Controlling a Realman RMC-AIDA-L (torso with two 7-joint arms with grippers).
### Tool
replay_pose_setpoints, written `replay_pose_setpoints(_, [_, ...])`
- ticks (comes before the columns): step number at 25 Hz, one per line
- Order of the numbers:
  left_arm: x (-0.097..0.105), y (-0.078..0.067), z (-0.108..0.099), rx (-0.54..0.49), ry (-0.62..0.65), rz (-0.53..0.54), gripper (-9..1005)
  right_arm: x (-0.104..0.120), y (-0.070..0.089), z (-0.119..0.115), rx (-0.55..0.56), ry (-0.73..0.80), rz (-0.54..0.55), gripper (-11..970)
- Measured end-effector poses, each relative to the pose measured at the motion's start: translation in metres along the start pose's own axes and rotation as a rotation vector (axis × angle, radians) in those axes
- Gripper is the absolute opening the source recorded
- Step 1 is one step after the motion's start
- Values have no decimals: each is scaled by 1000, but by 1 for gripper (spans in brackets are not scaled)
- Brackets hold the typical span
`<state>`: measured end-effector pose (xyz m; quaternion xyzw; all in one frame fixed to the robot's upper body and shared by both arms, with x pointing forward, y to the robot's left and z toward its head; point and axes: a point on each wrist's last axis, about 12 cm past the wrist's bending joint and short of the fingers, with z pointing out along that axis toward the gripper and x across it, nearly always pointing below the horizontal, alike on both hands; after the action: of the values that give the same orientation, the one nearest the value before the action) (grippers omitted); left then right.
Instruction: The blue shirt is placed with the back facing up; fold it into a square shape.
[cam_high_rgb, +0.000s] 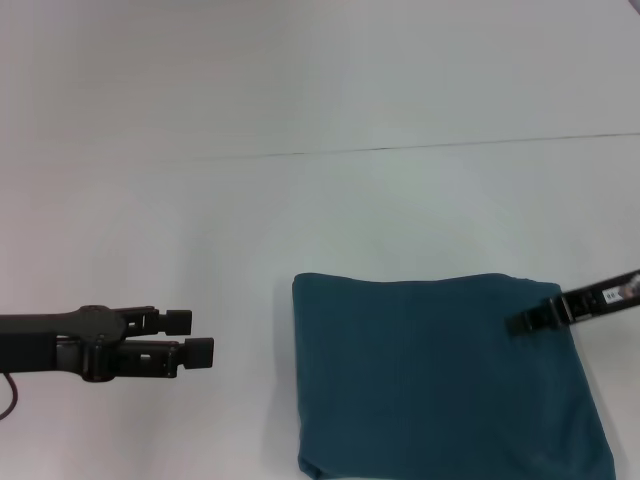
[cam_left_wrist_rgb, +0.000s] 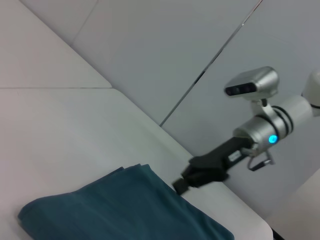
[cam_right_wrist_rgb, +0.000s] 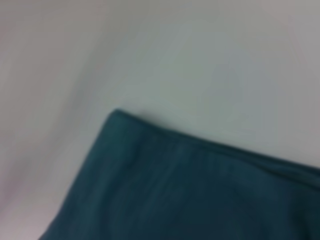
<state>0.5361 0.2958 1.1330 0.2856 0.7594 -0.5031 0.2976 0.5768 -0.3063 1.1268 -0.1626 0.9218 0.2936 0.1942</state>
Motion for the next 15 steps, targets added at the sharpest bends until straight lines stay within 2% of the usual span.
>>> replay_pose_setpoints(3, [0, 0, 0, -1, 0, -1, 812, 5, 11, -7, -59, 62, -23, -1])
replay_pose_setpoints(6, [0, 0, 0, -1, 0, 0, 810, 10, 15, -9, -80, 121, -33, -2])
replay_pose_setpoints(15, [1, 0, 1, 1, 4, -3, 804, 23, 8, -4, 33, 293, -20, -1])
